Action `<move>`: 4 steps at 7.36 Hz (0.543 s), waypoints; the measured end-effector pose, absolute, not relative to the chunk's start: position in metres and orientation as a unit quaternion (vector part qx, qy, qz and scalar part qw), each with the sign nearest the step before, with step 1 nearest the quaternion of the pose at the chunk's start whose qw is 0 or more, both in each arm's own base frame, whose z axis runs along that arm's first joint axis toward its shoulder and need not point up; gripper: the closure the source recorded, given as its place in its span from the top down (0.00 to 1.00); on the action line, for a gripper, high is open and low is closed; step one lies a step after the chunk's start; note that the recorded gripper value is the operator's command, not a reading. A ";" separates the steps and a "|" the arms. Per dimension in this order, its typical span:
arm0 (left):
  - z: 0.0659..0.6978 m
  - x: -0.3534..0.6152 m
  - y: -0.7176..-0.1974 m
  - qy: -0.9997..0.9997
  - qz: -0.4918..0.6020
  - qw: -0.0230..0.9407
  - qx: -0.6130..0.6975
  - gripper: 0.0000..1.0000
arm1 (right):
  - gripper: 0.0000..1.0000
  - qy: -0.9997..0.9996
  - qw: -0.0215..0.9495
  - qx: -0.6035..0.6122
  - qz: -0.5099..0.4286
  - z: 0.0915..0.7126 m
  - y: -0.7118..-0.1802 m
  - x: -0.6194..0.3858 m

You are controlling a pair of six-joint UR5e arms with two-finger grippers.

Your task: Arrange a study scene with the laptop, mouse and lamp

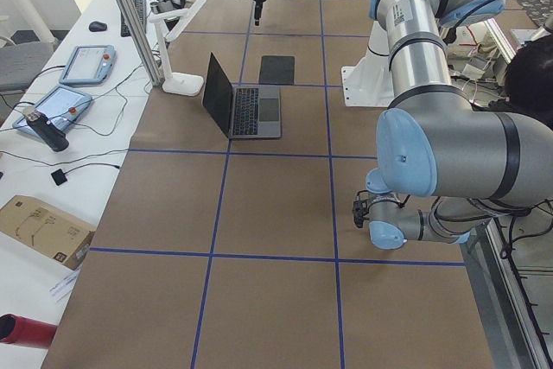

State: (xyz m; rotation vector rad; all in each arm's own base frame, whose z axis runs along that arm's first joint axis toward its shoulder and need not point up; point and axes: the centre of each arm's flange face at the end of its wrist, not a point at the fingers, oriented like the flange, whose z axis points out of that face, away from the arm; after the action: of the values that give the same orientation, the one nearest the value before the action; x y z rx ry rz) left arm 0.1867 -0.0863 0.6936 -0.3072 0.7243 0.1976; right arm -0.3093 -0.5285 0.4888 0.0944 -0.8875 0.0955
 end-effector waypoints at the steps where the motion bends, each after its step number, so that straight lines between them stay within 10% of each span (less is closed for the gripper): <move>1: 0.693 0.185 -0.087 0.352 0.092 0.919 -0.150 0.48 | 1.00 -0.428 0.902 0.048 0.045 0.488 -0.528 -0.313; 4: 0.661 0.178 -0.089 0.372 0.081 0.911 -0.155 0.47 | 1.00 -0.427 0.902 0.049 0.044 0.486 -0.527 -0.315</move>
State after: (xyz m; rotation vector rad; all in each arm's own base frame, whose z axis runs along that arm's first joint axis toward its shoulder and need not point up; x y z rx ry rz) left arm 0.1778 -0.0886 0.6610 -0.3200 0.7671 0.1671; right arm -0.3153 -0.5272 0.4864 0.1022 -0.8832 0.0918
